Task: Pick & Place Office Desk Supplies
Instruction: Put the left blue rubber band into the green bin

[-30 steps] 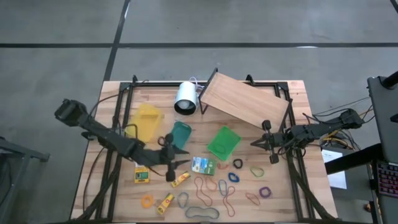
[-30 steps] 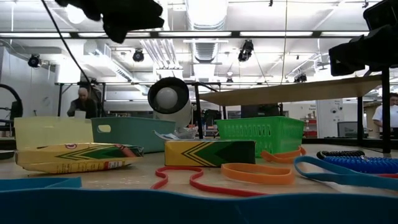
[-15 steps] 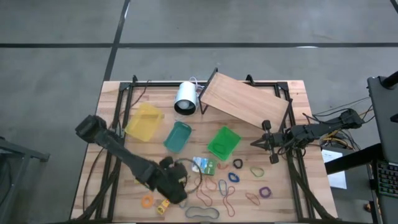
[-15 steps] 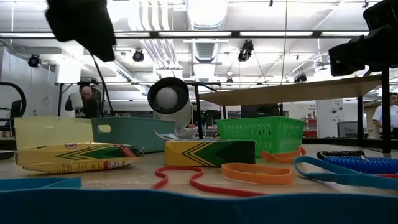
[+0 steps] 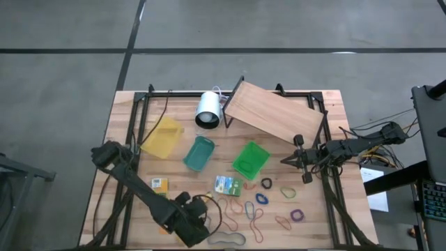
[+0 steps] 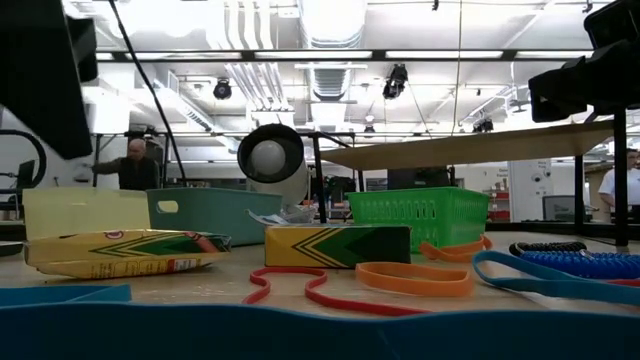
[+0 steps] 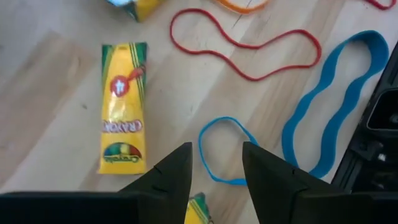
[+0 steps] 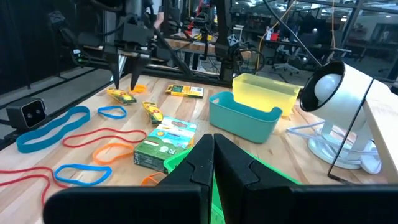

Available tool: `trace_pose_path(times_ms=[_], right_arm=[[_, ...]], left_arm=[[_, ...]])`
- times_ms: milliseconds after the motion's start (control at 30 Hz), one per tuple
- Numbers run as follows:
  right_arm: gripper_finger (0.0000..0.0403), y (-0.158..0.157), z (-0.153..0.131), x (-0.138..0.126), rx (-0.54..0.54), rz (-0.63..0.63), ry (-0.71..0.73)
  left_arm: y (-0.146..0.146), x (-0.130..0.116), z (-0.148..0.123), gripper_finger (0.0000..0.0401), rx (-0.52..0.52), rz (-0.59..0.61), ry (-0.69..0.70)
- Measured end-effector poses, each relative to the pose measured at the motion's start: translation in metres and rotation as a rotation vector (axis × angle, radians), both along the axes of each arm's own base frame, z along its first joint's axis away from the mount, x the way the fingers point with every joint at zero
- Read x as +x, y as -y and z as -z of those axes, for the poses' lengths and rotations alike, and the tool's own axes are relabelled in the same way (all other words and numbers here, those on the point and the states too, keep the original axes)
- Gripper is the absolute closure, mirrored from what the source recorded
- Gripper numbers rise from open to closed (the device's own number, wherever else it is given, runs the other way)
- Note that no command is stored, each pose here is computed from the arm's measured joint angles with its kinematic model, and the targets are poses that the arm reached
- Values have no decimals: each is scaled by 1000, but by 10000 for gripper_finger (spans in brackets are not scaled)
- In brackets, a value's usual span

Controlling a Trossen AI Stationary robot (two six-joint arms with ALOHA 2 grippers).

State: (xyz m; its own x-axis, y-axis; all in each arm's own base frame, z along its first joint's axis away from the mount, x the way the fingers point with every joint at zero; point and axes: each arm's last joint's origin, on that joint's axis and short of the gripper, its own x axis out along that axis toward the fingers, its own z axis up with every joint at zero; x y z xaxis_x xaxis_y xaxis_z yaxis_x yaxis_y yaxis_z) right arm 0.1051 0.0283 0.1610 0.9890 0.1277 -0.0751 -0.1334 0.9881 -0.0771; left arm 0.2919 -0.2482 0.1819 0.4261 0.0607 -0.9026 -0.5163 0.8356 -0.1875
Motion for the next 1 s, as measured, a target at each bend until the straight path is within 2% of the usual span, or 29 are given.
trace_pose_path(times_ms=[333,533,1000], right_arm=[[394,0,0,0,0,1,0],[394,0,0,0,0,1,0],[394,0,0,0,0,1,-1]], left_arm=[[8,5,28,259,22,24,-29],[11,8,36,264,6,28,-32],[8,4,55,264,39,9,-76]])
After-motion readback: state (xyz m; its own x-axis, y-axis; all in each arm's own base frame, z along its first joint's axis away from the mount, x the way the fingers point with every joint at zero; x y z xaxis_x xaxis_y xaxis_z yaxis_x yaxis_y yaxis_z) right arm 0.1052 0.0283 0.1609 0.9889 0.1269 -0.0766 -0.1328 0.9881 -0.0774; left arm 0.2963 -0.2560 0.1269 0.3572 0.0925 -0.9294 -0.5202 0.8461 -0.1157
